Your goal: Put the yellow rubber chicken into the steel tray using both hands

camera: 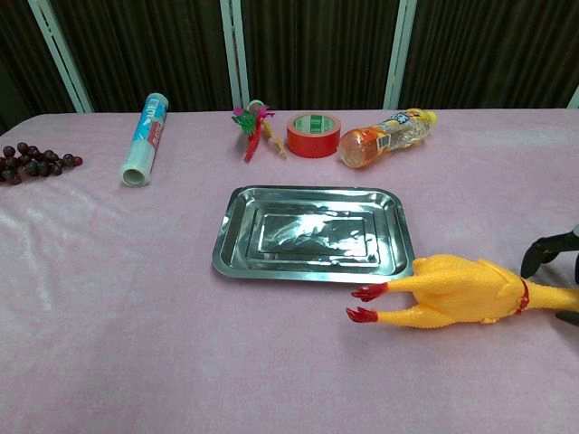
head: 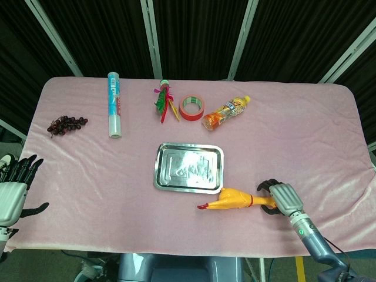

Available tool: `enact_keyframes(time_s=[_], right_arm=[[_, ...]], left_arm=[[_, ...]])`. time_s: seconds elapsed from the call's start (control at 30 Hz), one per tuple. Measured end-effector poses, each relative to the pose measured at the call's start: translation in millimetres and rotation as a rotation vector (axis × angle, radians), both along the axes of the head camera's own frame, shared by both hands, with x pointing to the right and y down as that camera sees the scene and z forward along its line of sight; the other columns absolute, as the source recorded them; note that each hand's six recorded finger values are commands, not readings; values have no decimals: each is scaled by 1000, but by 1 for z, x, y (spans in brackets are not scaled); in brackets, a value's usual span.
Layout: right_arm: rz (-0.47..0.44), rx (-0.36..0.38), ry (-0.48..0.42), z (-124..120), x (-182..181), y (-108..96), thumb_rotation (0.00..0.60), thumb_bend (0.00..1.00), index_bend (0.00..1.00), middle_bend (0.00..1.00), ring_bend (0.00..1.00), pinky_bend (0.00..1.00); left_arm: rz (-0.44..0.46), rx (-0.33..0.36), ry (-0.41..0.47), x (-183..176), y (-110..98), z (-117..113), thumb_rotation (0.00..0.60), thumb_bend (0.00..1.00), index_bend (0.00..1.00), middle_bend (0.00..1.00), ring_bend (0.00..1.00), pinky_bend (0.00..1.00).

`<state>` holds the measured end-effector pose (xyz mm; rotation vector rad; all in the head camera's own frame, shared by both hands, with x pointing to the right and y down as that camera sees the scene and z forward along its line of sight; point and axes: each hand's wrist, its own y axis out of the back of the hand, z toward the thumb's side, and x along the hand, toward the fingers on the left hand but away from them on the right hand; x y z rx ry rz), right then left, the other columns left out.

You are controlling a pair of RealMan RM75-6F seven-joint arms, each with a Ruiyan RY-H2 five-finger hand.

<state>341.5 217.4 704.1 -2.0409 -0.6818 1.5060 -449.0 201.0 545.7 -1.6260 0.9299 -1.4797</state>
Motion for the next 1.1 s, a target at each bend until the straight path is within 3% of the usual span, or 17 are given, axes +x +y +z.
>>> enact_keyframes(time_s=[0.17, 0.33, 0.57, 0.8, 1.1], right_arm=[[6, 2, -18, 3, -2, 2, 600, 357, 470, 400, 316, 487], [17, 18, -43, 3, -6, 0, 600, 461, 654, 530, 451, 641], [36, 30, -82, 2, -9, -2, 600, 566, 776, 614, 540, 754], [67, 11, -166, -10, -9, -7, 600, 609, 872, 664, 592, 805], [89, -35, -292, -36, 0, -18, 600, 634, 920, 693, 621, 830]], left_arm=[[1, -6, 12, 1, 1, 0, 600, 16, 0, 0, 0, 0], [-5, -12, 18, -2, 2, 0, 600, 17, 0, 0, 0, 0], [9, -18, 31, 1, -1, 2, 600, 17, 0, 5, 0, 0], [70, -30, 90, 22, -9, 9, 600, 17, 0, 47, 0, 0], [149, -50, 188, 62, -25, 19, 600, 17, 35, 88, 28, 0]])
